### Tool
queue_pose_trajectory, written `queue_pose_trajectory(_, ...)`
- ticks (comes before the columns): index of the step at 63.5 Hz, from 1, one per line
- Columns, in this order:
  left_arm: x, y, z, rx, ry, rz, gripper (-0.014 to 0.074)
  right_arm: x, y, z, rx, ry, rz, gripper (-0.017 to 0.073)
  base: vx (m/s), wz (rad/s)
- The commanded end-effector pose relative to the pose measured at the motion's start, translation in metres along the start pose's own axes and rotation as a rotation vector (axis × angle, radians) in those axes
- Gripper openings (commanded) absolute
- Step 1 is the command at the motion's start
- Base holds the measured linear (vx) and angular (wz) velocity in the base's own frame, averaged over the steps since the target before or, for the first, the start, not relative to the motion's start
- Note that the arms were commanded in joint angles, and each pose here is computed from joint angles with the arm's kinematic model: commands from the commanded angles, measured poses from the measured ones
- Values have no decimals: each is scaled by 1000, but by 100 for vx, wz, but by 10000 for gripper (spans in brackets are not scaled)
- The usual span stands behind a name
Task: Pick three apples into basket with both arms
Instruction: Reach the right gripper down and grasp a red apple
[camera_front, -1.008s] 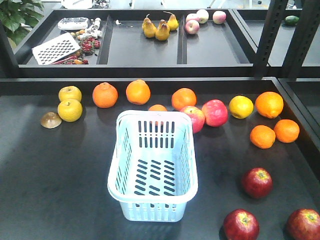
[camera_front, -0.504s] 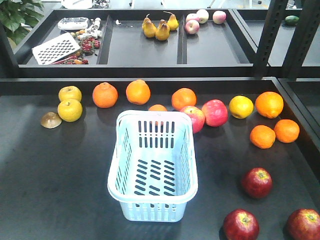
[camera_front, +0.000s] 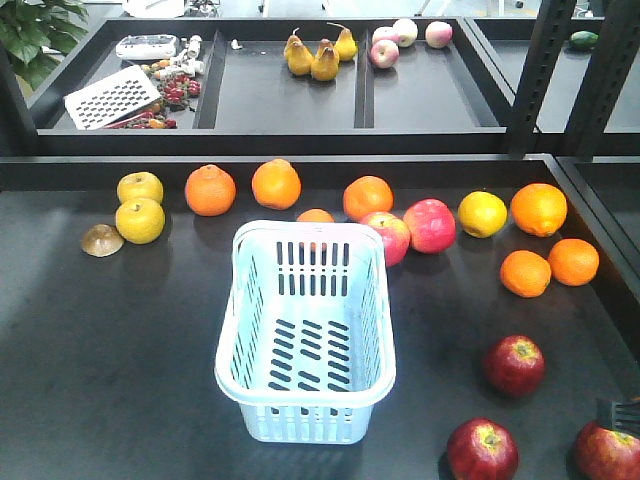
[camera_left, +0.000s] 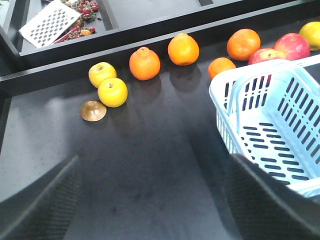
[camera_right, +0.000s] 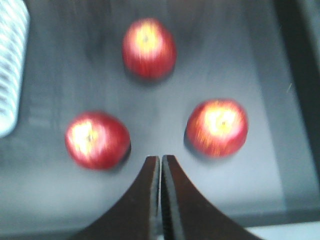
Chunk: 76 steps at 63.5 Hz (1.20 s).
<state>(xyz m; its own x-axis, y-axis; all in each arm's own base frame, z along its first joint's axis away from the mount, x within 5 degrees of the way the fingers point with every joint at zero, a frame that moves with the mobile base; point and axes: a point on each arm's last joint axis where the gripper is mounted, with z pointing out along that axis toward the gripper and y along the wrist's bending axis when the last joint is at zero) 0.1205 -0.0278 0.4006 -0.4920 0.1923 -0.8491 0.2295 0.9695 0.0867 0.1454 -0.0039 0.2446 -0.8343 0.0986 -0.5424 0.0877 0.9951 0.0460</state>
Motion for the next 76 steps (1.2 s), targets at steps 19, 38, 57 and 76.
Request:
queue_pose_trajectory(19, -12, 1, -6, -4, -100, -9, 555, -7, 1, -2, -9, 7, -23, 244, 0, 0)
queue_pose_trajectory(38, -12, 1, -6, -4, -100, -9, 555, -7, 4, -2, -43, 8, -33, 680, 0, 0)
queue_pose_trajectory(57, -12, 1, -6, -4, -100, -9, 555, -11, 19, 18, -207, 78, -154, 711, 0, 0)
queue_pose_trajectory(76, -12, 1, -6, -4, -100, -9, 555, -22, 51, 62, -251, 186, -264, 701, 0, 0)
